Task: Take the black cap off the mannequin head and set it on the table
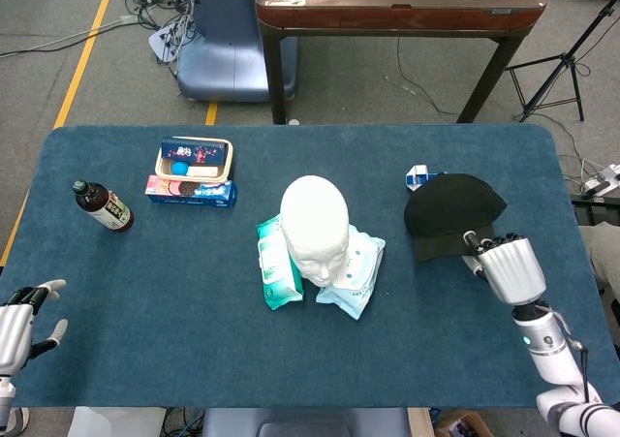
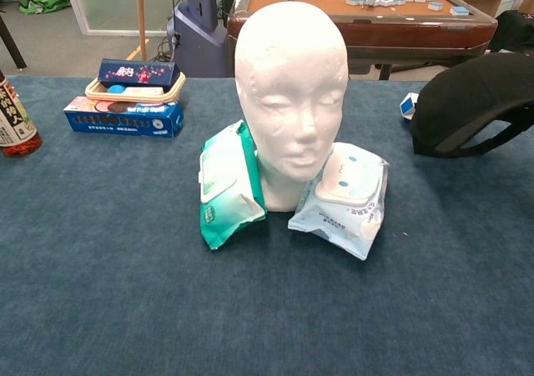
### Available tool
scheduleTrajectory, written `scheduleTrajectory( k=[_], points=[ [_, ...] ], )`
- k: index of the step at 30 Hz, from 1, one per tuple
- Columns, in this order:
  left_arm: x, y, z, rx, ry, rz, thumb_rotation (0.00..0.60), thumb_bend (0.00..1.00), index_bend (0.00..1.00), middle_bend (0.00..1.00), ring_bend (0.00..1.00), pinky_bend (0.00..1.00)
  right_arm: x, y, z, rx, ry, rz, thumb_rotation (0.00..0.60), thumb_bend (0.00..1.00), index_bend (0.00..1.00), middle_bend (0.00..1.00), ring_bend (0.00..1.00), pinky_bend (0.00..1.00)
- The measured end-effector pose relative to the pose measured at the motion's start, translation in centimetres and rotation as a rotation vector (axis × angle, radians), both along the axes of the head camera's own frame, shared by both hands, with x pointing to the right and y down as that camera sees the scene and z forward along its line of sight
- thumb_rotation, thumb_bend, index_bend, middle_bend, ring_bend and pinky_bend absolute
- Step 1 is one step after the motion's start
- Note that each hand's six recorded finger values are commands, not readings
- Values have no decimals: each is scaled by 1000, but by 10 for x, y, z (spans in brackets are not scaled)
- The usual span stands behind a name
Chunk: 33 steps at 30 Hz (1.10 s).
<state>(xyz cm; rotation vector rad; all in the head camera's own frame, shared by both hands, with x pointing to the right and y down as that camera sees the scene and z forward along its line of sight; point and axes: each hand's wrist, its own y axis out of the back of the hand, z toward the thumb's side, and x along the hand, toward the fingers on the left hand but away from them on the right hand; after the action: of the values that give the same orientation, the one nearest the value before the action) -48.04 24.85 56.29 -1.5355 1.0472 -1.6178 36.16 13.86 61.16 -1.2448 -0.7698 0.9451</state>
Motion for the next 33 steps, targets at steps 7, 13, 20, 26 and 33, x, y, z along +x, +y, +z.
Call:
scheduleTrajectory(
  k=[7, 13, 20, 26, 33],
  points=[
    [0, 0, 0, -1, -4, -1, 600, 302, 268, 395, 288, 519, -11, 18, -5, -270, -112, 68, 600, 0, 396, 1000, 955, 1000],
    [1, 1, -1, 1, -4, 1, 600, 301, 267, 396, 288, 519, -15, 38, -20, -510, -118, 85, 600, 0, 364, 1000, 942, 1000],
    [1, 1, 0, 1, -3, 4, 600, 301, 268, 396, 288, 519, -12, 57, -34, -655, -160, 110, 600, 0, 366, 1000, 930, 1000],
    [2, 0, 0, 1, 1, 6, 600, 301, 268, 395, 288, 519, -5, 54, -43, -531, -135, 131, 600, 0, 472, 894, 793, 947],
    [2, 0, -1, 8, 5, 9, 600, 301, 268, 396, 288, 519, 13, 56, -47, -259, 32, 213, 600, 0, 475, 551, 481, 547]
  ],
)
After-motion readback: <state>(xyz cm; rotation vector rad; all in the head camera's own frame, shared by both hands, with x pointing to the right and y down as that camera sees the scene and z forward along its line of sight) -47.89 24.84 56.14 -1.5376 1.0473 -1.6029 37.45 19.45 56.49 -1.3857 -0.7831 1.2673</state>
